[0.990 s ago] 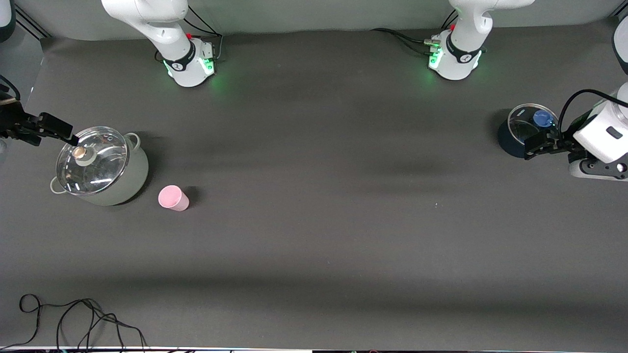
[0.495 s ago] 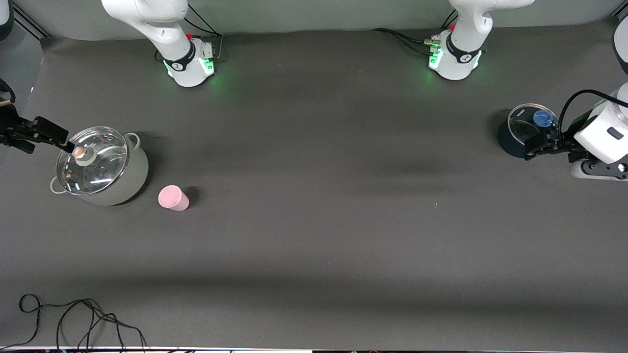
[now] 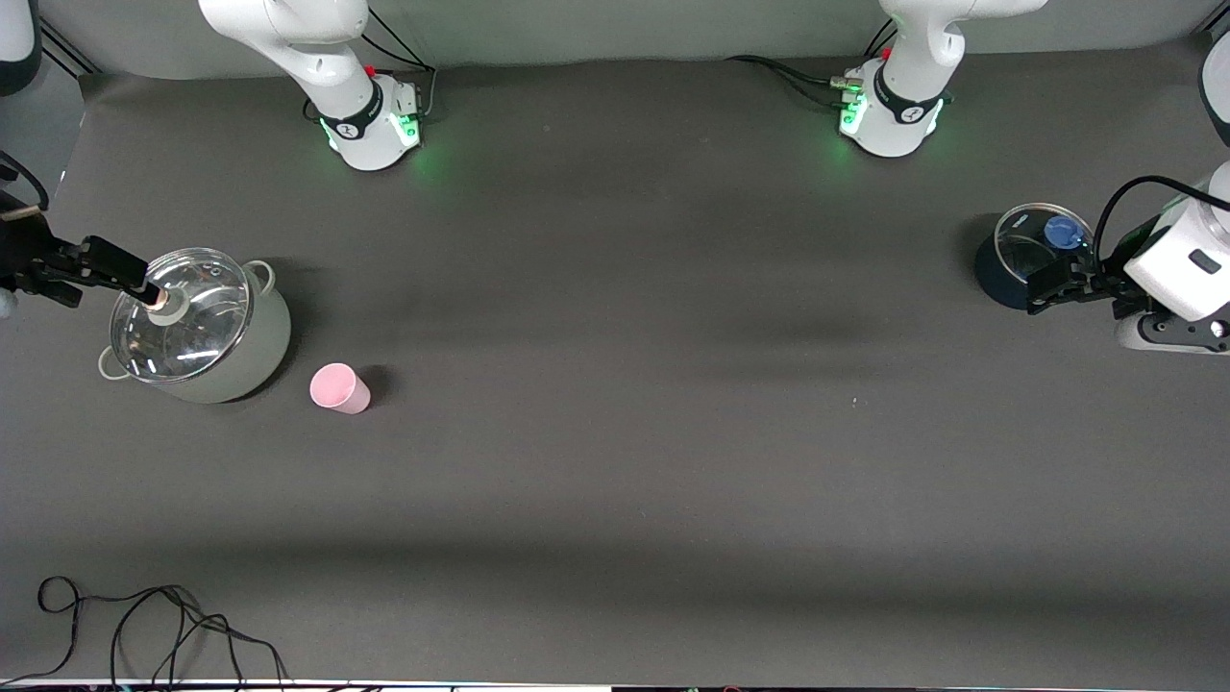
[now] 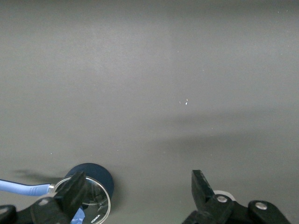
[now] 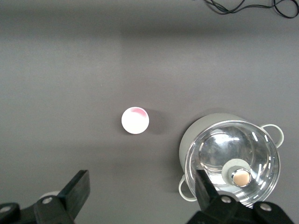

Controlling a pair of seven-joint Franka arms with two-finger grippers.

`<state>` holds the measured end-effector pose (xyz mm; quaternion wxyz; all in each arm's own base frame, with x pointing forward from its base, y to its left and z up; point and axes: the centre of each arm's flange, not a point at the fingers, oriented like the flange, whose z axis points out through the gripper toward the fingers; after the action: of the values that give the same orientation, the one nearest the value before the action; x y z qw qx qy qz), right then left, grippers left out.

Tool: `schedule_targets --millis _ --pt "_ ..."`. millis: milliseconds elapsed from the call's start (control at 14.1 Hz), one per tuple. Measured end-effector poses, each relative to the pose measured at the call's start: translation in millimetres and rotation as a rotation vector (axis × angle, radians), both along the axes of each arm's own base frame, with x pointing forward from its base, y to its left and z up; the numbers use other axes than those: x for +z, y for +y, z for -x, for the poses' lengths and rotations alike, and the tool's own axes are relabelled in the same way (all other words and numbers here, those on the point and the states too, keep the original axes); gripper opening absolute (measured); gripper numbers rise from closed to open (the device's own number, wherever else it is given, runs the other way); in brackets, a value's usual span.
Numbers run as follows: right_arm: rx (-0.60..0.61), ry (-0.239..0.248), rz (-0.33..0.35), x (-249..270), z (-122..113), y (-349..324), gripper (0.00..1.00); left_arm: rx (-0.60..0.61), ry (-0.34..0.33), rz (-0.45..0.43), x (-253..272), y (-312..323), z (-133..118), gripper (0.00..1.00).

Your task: Transfer pink cup from left to right arm

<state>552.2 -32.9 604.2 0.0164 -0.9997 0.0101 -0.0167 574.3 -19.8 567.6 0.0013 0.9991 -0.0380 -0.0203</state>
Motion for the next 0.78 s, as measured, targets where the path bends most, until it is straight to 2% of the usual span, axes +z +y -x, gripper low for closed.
schedule_targets --millis 283,778 --pt "0.024 0.004 0.0 -6 -7 13 1.0 0.0 0.0 0.0 0 0 0 1.0" --pt "0.014 -0.025 0.001 0 -23 7 1.0 0.0 0.0 0.0 0 0 0 1.0"
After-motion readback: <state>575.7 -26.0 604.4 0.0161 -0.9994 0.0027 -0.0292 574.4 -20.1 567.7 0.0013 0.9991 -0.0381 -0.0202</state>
